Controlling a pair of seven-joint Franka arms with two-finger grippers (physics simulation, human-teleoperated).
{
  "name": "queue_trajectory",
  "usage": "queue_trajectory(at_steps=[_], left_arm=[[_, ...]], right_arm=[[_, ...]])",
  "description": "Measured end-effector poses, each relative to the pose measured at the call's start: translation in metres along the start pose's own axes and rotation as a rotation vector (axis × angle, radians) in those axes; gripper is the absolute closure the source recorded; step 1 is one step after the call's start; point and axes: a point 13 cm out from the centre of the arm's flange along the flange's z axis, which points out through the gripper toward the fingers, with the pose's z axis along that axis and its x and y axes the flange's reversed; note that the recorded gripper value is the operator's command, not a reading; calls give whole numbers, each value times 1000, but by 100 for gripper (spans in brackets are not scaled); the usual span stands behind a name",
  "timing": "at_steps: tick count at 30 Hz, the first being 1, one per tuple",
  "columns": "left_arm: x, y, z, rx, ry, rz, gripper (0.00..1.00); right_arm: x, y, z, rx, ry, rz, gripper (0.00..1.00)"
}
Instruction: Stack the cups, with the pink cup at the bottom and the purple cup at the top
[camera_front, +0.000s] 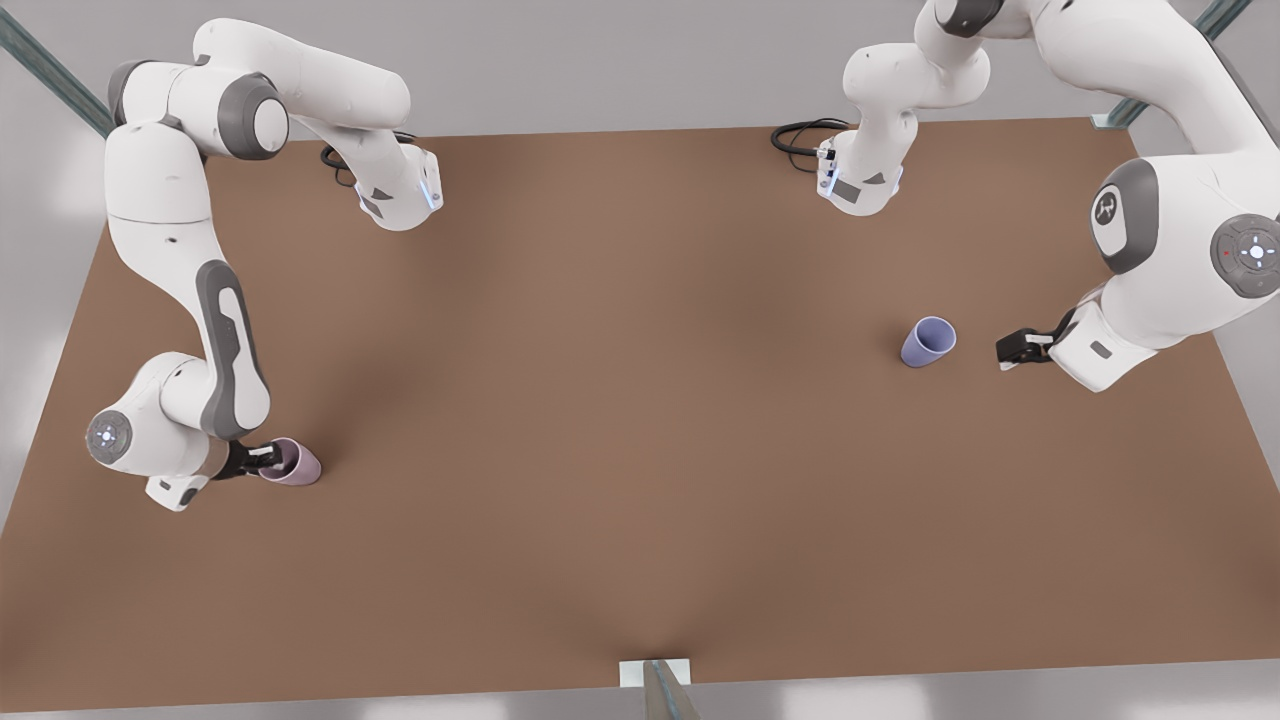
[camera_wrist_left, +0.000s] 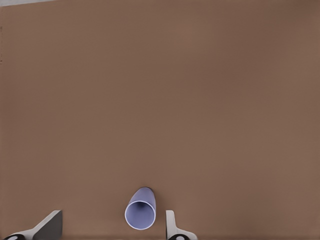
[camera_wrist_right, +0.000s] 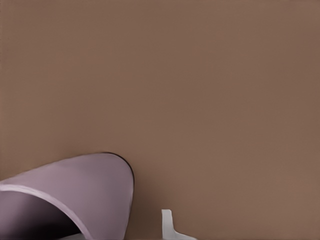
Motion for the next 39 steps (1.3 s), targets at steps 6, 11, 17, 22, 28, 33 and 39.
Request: queue_trajectory(at_steps=[6,11,17,22,28,33,39], left_arm=[[0,0,0,0,-2,1,0],[0,2,-1,-1,-5,-2,0],[-1,1,-1,-2,-6,0,0],[0,1,3,-2,0,1,0],[1,1,7,-2,7,1,0],[1,2,7,-3,8,-1,0],[0,3,8,-3,9,-2,0]], right_arm=[[-5,9,9,-18,-5,-56,76],[-11,18,7,-34,-18,-101,79],[-52,88,-61,-22,-95,-225,79],[-105,326,-93,-22,-103,-462,79],[-133,693,-90,-64,-201,-662,79],[-111,798,-24,-71,-155,-534,79],[-79,793,15,41,-63,-317,79]])
